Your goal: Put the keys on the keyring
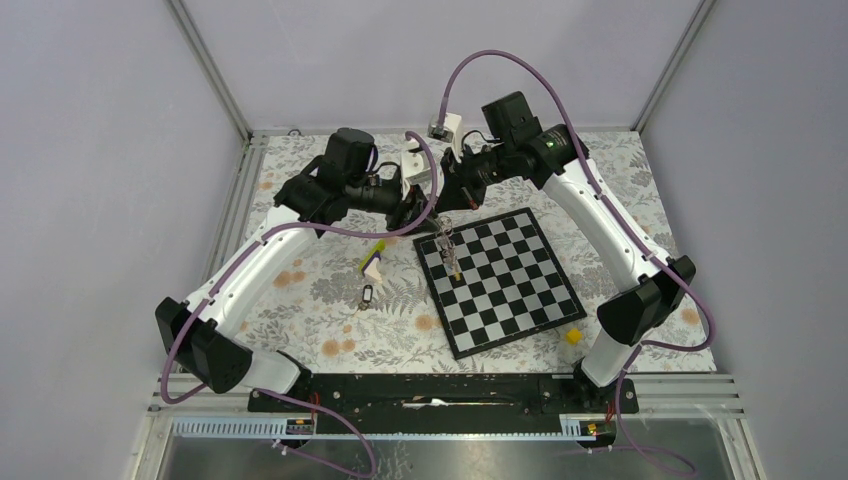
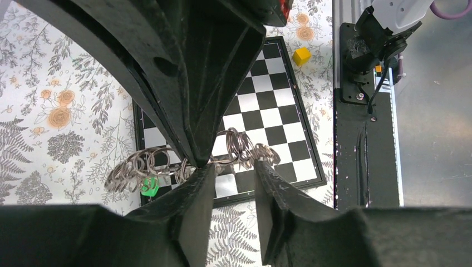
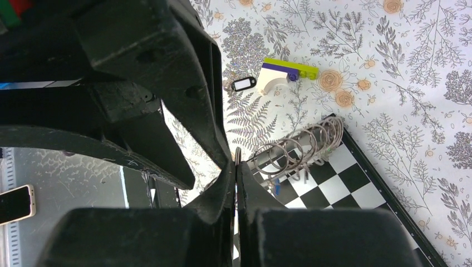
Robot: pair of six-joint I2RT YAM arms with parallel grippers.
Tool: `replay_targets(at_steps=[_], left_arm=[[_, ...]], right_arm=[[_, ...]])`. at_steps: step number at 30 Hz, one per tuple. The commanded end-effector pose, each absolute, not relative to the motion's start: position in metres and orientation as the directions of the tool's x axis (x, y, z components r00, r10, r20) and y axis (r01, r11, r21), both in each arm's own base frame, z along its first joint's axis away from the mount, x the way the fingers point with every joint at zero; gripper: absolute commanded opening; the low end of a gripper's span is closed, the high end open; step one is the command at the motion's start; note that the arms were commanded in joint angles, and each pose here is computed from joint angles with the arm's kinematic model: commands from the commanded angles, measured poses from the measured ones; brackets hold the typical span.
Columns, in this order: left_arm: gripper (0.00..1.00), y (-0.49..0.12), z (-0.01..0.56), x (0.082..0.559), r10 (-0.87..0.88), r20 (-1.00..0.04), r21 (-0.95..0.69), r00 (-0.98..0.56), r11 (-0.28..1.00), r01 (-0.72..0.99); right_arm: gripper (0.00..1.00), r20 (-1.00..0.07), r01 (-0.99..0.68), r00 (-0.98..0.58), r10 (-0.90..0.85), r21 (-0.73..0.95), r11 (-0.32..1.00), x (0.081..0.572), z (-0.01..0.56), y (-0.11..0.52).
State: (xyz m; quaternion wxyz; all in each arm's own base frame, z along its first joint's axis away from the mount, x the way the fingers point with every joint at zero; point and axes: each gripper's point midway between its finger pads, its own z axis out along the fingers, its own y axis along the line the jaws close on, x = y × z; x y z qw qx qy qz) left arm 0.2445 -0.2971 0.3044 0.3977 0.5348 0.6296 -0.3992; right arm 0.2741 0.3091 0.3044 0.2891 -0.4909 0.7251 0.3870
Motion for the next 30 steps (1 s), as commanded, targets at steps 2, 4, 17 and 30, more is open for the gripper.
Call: replay_targets(at_steps=[2,4,17,30], left_arm=[[0.27,-0.304,0.331,0.245,0.3,-0.954,0.004,-0.013,0.057,0.998],[0.22,-0.304,0.331,0.245,0.3,-0.954,0.007,-0.01,0.058,0.998],[0.39,-0.304,0.336,0.24,0.285,-0.958,0.051,0.046,0.013,0.999],[0.42,-0.305,0.346,0.233,0.252,-0.962,0.099,0.106,-0.042,0.994]], right_arm=[[0.0,-0.834,-0.948,-0.318,-0.45,0.271,0.168,0.267,0.324,0.312],[0.0,-0.835,-0.948,-0.318,-0.45,0.271,0.167,0.267,0.324,0.312],[0.0,-0.83,-0.942,-0.334,-0.447,0.287,0.171,0.269,0.322,0.313],[0.0,-0.822,-0.937,-0.35,-0.45,0.304,0.174,0.269,0.318,0.313]])
